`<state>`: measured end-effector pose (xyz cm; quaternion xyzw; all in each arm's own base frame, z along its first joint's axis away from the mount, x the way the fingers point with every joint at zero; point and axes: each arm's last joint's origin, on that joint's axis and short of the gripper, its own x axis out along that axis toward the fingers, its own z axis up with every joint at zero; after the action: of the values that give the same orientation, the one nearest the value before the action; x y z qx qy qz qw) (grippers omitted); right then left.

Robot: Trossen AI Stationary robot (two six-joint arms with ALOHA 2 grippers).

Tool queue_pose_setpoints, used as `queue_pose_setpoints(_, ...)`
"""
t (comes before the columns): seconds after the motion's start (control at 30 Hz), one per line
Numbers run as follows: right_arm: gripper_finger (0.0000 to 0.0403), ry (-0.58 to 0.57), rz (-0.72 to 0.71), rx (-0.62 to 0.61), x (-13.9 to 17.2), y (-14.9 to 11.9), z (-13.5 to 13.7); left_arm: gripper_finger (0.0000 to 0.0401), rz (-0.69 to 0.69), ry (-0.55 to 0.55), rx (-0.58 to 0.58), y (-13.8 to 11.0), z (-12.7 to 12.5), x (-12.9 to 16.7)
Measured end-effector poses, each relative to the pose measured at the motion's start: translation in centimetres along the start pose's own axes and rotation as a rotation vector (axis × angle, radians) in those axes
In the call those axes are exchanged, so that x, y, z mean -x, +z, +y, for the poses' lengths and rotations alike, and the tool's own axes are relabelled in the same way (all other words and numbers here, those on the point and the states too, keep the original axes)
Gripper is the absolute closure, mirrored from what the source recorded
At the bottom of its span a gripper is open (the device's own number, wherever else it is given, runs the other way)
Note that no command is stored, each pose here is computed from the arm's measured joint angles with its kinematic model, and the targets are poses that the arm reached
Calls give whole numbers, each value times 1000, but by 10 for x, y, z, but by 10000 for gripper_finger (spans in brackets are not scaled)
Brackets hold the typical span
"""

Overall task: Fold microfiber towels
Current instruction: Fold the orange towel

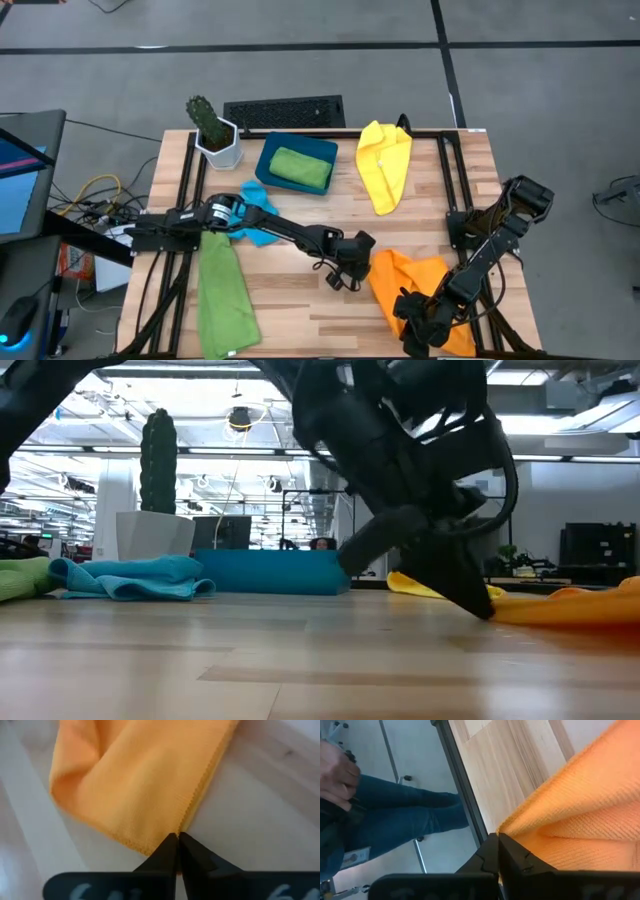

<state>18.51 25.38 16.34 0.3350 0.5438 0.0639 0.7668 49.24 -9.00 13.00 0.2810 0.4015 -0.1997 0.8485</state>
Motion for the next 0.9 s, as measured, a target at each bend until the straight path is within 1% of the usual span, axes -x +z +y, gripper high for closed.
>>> queue_pose_setpoints(0.1, 382, 22, -18, 0, 1, 5, 1, 399, 94, -44, 94, 4, 2, 10)
queue_pose_setpoints(0.2, 386, 43, -37, 20, 7, 12, 3, 400, 198, -92, 204, 11, 6, 28)
queue_pose_setpoints(0.33, 385, 87, -85, 56, 25, 28, 5, 400, 342, -148, 339, 16, 8, 53)
queue_pose_setpoints(0.4, 384, 97, -107, 68, 36, 36, 5, 400, 388, -159, 383, 21, 7, 68)
queue_pose_setpoints(0.47, 386, 110, -128, 87, 48, 43, 4, 401, 419, -152, 424, 29, 7, 91)
queue_pose_setpoints(0.6, 392, 121, -191, 131, 78, 54, 1, 401, 393, -98, 516, 47, 6, 146)
queue_pose_setpoints(0.73, 391, 104, -281, 130, 111, 60, -6, 401, 287, 23, 598, 60, 5, 216)
queue_pose_setpoints(0.8, 391, 88, -327, 116, 126, 64, -12, 401, 229, 109, 638, 64, 4, 246)
queue_pose_setpoints(0.9, 392, 86, -413, 133, 149, 75, -15, 401, 162, 196, 702, 64, 5, 280)
